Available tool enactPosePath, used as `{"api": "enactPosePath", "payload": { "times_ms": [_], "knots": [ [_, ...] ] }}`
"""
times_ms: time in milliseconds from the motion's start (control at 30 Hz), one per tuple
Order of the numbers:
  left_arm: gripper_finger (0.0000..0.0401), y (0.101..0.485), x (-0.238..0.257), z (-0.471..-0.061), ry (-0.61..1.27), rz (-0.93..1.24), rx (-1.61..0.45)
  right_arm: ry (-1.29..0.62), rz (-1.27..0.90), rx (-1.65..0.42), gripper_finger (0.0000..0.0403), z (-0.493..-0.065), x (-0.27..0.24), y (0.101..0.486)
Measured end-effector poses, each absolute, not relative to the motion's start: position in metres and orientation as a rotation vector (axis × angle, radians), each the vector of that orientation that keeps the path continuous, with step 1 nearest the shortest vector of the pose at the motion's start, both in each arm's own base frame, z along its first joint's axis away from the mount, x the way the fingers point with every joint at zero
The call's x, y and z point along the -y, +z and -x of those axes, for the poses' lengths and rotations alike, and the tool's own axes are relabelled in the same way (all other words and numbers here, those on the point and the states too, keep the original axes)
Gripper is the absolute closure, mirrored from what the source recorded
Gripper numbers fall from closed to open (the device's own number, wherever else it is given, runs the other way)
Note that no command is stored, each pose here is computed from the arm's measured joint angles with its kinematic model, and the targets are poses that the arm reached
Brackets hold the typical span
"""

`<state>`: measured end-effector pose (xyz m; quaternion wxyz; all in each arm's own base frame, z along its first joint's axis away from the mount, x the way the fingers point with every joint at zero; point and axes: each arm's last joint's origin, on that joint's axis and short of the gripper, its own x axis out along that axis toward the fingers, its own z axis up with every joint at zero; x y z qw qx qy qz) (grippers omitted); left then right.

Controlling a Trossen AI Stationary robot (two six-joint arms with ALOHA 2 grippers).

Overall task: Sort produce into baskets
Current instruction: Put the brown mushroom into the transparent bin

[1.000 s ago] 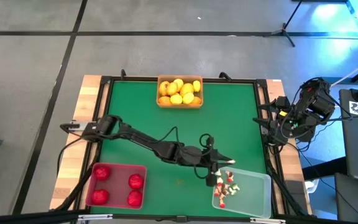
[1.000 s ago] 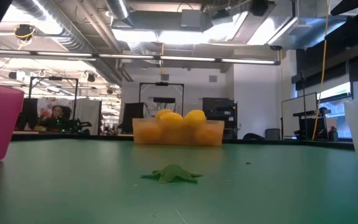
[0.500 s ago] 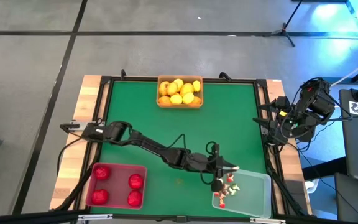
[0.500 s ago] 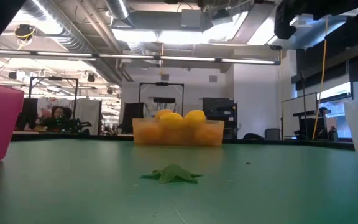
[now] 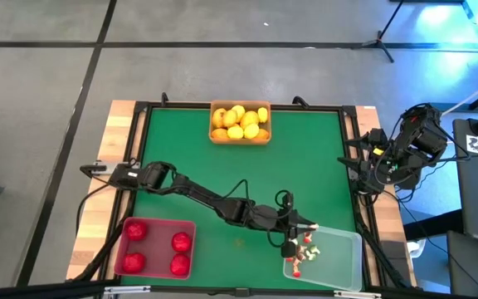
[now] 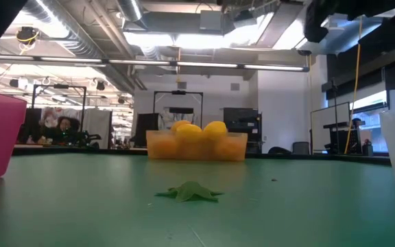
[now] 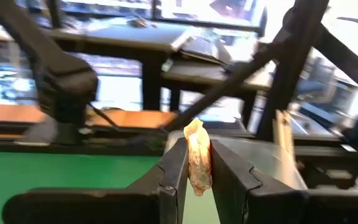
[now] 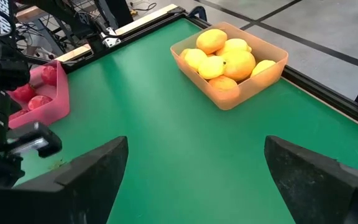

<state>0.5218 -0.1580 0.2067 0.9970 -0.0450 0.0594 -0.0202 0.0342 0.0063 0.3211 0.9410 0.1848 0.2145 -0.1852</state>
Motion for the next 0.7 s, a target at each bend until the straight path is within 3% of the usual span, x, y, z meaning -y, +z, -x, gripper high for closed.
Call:
{"api": "enactPosePath", "payload": {
  "times_ms": [267, 700],
  "knots": [
    [0.0337, 0.186, 0.167, -0.525, -0.201, 0.176, -0.145, -0.376, -0.38, -0.441, 0.0029, -0.034, -0.007, 0.321],
    [0.0233, 0.163, 0.168, -0.526, -0.222, 0.172, -0.252, -0.366, -0.386, -0.461, 0.0029, -0.034, -0.007, 0.321]
  ]
}}
